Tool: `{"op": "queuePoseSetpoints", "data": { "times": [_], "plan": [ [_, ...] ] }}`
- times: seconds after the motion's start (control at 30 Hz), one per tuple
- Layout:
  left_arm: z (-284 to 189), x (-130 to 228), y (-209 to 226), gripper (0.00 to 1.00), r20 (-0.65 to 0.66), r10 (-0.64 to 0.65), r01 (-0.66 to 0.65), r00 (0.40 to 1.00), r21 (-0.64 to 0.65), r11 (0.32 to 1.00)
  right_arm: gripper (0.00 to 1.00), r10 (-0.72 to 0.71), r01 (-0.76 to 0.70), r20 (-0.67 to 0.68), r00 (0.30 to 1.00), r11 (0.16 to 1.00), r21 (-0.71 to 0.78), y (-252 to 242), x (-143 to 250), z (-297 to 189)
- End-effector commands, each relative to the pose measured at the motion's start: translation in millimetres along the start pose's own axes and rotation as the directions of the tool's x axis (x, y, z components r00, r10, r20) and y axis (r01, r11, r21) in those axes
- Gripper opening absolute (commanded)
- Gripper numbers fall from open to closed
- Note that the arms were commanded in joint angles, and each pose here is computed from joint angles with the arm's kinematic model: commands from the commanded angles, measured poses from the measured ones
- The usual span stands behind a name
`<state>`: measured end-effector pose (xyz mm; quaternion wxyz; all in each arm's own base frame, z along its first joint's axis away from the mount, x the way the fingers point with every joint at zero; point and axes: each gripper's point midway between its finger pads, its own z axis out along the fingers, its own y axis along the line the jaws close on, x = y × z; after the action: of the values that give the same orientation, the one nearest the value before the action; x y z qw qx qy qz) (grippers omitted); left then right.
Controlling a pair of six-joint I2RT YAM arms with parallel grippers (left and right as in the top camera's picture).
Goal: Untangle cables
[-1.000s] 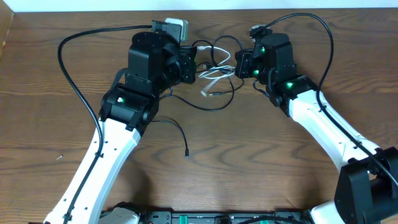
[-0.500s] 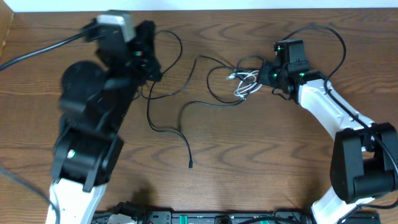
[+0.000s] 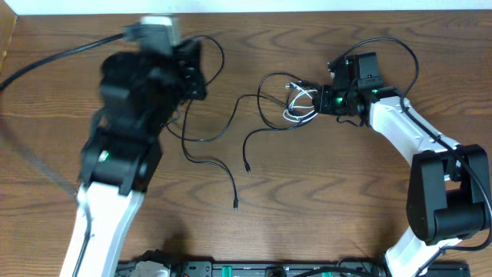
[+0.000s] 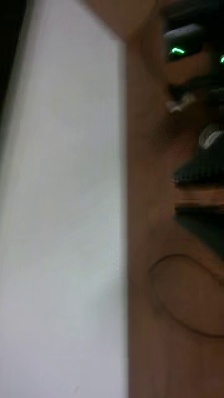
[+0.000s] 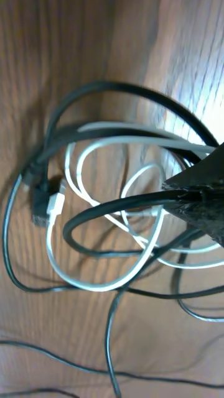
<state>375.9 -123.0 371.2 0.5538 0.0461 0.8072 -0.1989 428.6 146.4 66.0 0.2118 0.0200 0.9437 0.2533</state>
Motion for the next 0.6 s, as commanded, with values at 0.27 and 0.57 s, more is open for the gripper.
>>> {"op": "queuePoseSetpoints", "data": {
  "times": [0.27, 0.57],
  "plan": [
    [97, 125, -42, 0.66, -0.403, -0.043, 0.11, 0.914, 0.146, 0.983, 0.01, -0.017, 0.014, -0.046, 0.999, 0.999, -0.053, 9, 10, 0],
    [131, 197, -23, 0.7, -0.574, -0.13, 0.185, 0.808, 0.038, 0.982, 0.01, -0.011, 0.009, -0.053, 0.999, 0.999, -0.037, 6, 12, 0]
  ]
}}
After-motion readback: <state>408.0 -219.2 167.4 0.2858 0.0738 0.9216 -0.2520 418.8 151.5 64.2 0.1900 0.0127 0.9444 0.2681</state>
